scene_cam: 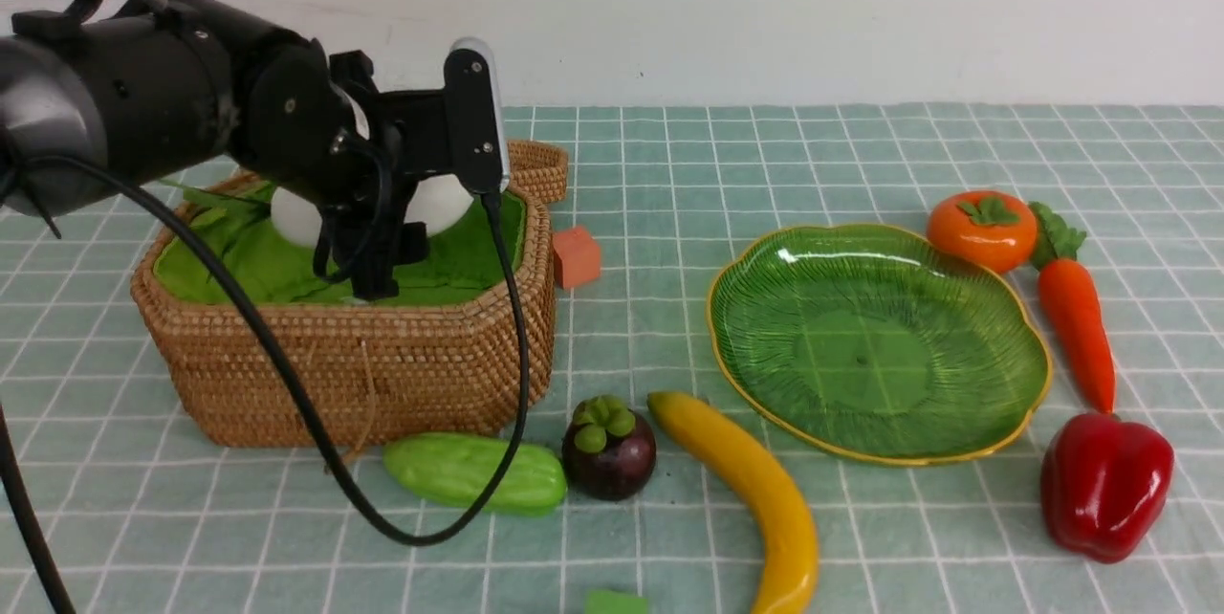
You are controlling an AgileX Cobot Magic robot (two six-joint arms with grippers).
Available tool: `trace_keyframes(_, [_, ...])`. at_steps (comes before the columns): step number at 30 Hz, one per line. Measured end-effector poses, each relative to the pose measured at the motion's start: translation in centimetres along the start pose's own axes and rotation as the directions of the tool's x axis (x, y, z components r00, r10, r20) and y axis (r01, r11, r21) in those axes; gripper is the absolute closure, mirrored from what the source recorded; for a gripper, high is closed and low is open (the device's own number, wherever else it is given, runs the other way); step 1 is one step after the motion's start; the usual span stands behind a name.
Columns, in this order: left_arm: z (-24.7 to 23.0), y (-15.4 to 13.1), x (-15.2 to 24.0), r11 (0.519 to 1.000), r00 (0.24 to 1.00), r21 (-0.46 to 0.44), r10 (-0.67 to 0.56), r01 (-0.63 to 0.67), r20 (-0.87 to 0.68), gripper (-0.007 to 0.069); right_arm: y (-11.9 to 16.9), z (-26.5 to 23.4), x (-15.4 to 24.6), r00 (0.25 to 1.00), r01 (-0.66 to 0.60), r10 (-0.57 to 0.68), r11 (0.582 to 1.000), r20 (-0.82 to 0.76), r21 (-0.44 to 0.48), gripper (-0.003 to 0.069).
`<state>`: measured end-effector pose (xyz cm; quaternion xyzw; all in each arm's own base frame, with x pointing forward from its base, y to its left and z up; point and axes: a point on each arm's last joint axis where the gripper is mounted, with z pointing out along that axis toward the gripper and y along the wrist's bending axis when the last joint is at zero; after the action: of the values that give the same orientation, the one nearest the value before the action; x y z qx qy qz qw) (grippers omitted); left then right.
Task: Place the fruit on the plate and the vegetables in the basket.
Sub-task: Take a daikon with your left arm and place it on the basket on the left, then take a chayote with your left arm and place it on the basket on the left.
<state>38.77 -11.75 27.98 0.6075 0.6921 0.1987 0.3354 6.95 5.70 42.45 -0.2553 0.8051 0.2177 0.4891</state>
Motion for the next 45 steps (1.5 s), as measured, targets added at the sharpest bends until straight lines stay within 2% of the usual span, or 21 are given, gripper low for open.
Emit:
trace_keyframes(9, [-1.4,0.5,0.0,1.000,1.000,-0.016,0.000,0.000,0.001,0.0088,-0.1,0.0,-0.3,0.999,0.001,-0.001,1.000,0.036,0.013,0.0536])
trace_keyframes(19, [-4.3,0.5,0.4,0.999,0.999,0.032,-0.029,0.030,-0.033,0.0064,-0.1,0.0,-0.4,0.999,0.001,-0.001,1.000,0.042,0.015,0.0531])
trace_keyframes(24, [-4.4,0.1,0.2,0.980,0.982,0.070,-0.182,0.185,-0.045,0.0068,-0.1,0.0,-0.3,0.999,0.001,-0.001,1.000,0.033,0.012,0.0529])
trace_keyframes(27, [-4.8,-0.3,-0.2,0.970,0.975,0.098,-0.219,0.222,-0.049,0.0086,-0.1,0.0,-0.2,1.000,0.001,-0.001,1.000,0.022,0.008,0.0529])
trace_keyframes(31, [-5.7,-0.7,-0.4,0.937,0.949,0.151,-0.310,0.314,-0.050,0.0145,0.0,0.0,-0.1,1.000,0.001,-0.001,1.000,0.015,0.005,0.0527])
trace_keyframes(33, [-6.7,-1.4,-0.8,0.874,0.906,0.241,-0.419,0.421,-0.064,0.0266,0.1,-0.3,-0.1,1.000,0.004,-0.004,1.000,0.022,0.006,0.0525])
trace_keyframes(35, [-7.4,-2.2,-1.0,0.828,0.889,0.332,-0.448,0.452,-0.092,0.0384,0.3,-0.7,0.1,0.999,0.010,-0.011,1.000,0.033,0.006,0.0523])
trace_keyframes(36, [-7.6,-3.0,-1.0,0.801,0.893,0.402,-0.433,0.443,-0.121,0.0462,0.5,-1.1,0.2,0.999,0.016,-0.016,1.000,0.045,0.006,0.0522])
trace_keyframes(38, [-7.7,-4.8,-0.9,0.756,0.922,0.536,-0.364,0.377,-0.136,0.0568,0.9,-2.0,0.5,0.998,0.027,-0.028,1.000,0.063,0.006,0.0522])
trace_keyframes(39, [-7.8,-4.9,-0.9,0.753,0.924,0.544,-0.358,0.370,-0.133,0.0575,0.9,-2.0,0.5,0.998,0.027,-0.028,1.000,0.062,0.005,0.0522])
trace_keyframes(41, [-7.5,-6.8,-0.9,0.710,0.946,0.634,-0.304,0.305,-0.115,0.0627,1.2,-2.7,0.8,0.996,0.038,-0.038,0.999,0.080,0.006,0.0522])
trace_keyframes(45, [-6.9,-9.0,-2.1,0.725,0.970,0.653,-0.233,0.220,-0.067,0.0610,1.5,-3.3,1.0,0.994,0.046,-0.047,0.999,0.100,0.008,0.0519])
